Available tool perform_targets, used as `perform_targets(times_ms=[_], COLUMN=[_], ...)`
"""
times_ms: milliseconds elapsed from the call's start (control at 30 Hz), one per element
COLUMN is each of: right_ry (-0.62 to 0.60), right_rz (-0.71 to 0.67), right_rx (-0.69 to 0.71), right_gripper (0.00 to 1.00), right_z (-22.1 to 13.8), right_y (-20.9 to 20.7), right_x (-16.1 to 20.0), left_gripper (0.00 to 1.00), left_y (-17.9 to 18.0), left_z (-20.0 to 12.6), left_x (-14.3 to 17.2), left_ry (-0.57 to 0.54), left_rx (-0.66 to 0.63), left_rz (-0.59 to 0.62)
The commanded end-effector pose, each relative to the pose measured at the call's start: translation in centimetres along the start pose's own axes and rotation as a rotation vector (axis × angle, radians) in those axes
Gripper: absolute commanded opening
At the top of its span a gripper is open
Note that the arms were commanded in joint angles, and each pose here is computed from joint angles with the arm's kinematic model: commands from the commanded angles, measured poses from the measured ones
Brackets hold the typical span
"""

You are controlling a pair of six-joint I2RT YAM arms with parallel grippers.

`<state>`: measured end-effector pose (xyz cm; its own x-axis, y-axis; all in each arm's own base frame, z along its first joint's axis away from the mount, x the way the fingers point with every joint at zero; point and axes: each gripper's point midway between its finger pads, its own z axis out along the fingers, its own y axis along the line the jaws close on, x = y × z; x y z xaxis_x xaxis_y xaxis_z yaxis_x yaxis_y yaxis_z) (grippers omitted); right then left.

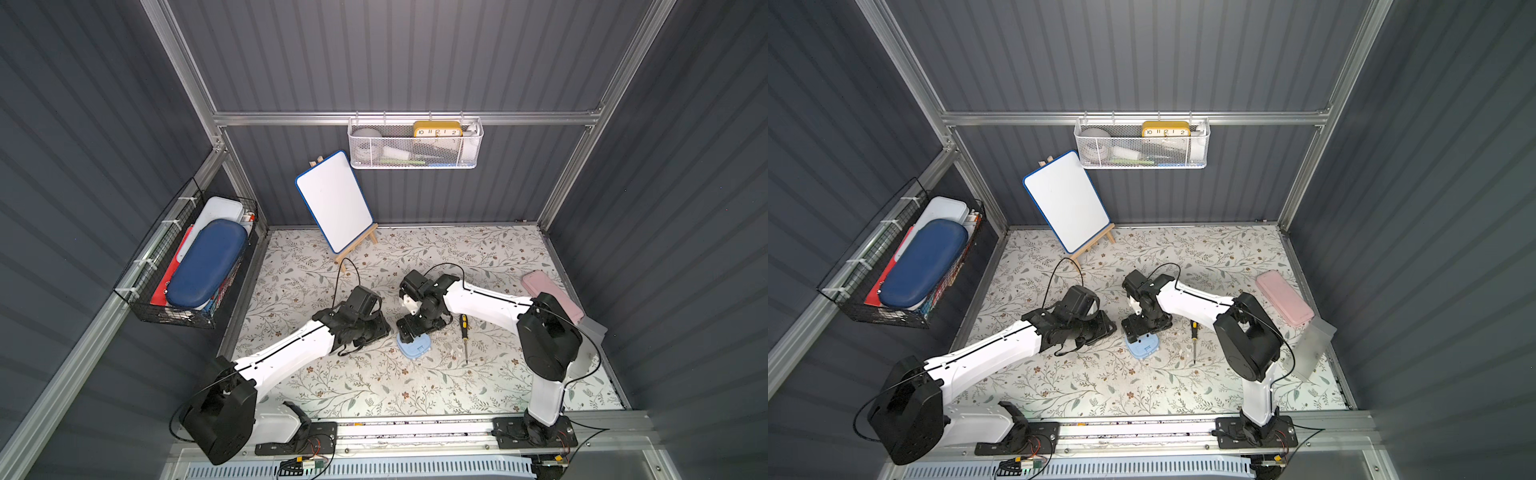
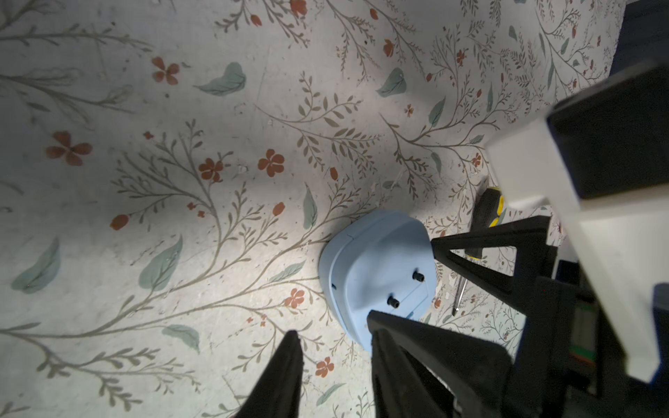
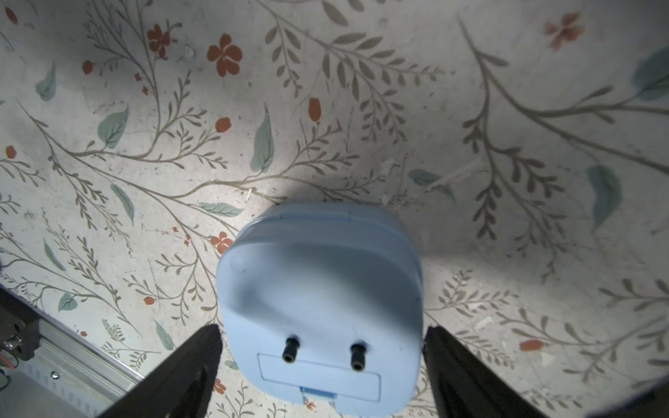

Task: Remove the battery from the alarm
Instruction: Adjust the alarm at the center of the board.

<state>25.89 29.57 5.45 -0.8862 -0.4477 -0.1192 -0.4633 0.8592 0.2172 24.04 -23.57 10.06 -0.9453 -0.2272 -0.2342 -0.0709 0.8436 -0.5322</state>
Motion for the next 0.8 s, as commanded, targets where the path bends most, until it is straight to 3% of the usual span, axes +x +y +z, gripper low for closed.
perform_targets(times_ms=[0, 433, 767], right_ry=[0.019, 0.051, 0.103], right_rz=[-0.018, -0.023, -0.006], right_rx=[0.031, 0.031, 0.209], right_gripper=[0.94, 0.99, 0.99], right_z=[0.0, 0.6, 2.3], right_y=[-0.2, 0.6, -1.3], right_x=[0.2, 0.7, 1.7], left_gripper=[0.37, 0.37, 0.37], left_y=[1.0, 1.3, 1.3], left_z=[-0.6, -0.8, -1.1], left_x=[0.3, 0.9, 1.0], left_ry=[-0.001, 0.005, 0.003], left_rx=[-0.027, -0.005, -0.004], left_rz=[0.001, -0.008, -0.014])
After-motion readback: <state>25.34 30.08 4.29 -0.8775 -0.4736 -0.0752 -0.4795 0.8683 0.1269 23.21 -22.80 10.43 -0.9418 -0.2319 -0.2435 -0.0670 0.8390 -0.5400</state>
